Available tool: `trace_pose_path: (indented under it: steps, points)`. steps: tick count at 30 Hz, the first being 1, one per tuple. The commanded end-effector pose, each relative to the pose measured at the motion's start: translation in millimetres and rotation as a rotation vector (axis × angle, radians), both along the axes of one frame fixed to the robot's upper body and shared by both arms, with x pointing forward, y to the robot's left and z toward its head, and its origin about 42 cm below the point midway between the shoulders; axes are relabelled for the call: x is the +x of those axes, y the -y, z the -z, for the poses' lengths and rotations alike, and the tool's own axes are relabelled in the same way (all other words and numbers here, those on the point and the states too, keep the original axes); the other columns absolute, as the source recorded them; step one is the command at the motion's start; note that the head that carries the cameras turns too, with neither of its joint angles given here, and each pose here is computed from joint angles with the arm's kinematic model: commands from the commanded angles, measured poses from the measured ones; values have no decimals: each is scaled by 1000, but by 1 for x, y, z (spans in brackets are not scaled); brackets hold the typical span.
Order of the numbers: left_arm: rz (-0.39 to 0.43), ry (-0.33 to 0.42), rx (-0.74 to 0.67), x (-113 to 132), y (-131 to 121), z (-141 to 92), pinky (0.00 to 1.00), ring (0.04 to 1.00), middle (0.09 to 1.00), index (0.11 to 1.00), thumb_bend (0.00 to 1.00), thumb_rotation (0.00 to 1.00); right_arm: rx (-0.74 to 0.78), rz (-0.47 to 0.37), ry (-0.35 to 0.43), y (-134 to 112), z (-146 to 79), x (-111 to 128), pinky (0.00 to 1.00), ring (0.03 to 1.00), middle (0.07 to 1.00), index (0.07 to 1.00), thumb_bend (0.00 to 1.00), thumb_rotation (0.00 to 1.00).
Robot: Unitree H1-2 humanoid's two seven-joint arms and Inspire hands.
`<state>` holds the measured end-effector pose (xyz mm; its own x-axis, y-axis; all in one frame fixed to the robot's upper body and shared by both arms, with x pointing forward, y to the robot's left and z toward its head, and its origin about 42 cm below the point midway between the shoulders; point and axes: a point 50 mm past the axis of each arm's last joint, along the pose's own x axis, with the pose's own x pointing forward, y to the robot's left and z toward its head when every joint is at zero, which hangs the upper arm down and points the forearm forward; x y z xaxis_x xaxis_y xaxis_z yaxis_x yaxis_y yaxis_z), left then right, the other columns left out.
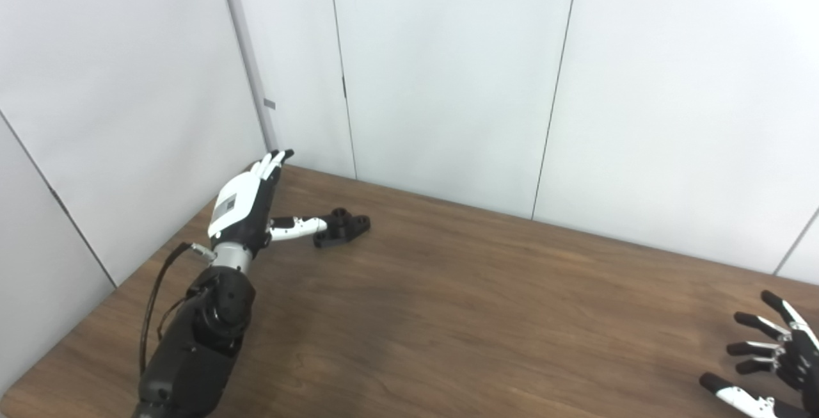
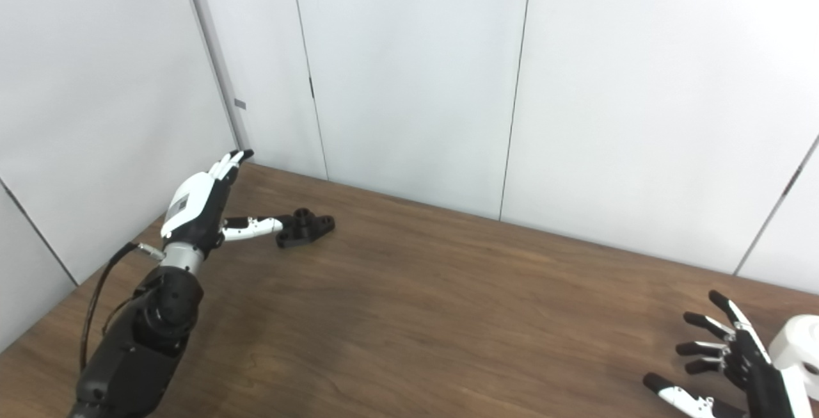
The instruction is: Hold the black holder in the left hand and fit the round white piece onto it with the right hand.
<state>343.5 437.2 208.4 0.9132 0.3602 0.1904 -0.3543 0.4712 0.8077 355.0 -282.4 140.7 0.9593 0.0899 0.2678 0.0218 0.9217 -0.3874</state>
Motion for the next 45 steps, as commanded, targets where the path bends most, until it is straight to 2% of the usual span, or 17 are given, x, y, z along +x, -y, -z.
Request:
trace_pose_path:
  steps: [1,6,12,21,26,32,37,45]
  points:
    - [-5,54,75,6,-13,-24,1000,1000,1000,953,1000,559,-17,-20,81,1,-22,10,477,584,770,904,665,241]
    - [-23,-22,130,11,-23,-19,1000,1000,1000,905,1000,561,-18,-21,85,1,-23,10,496,594,770,901,665,251]
    - [-36,-65,158,15,-29,-10,1000,1000,1000,868,1000,547,-27,-26,100,2,-24,11,479,580,765,899,657,240]
    - [-37,-120,160,24,-31,7,1000,1000,1000,819,1000,430,-34,-14,96,3,-25,10,471,574,765,898,674,281]
    - [-21,-118,142,30,-28,18,1000,1000,1000,797,1000,423,-21,-19,88,4,-26,8,470,580,772,900,673,271]
    - [-12,-111,92,37,-21,30,1000,1000,1000,776,1000,348,-24,-19,95,5,-26,6,461,580,762,891,679,295]
    - [-7,-99,74,40,-18,38,1000,1000,1000,761,1000,335,-18,-21,93,6,-25,5,462,582,757,883,696,319]
    - [8,-55,34,46,0,56,1000,1000,1000,735,925,292,-22,-14,89,6,-23,2,453,579,751,882,715,356]
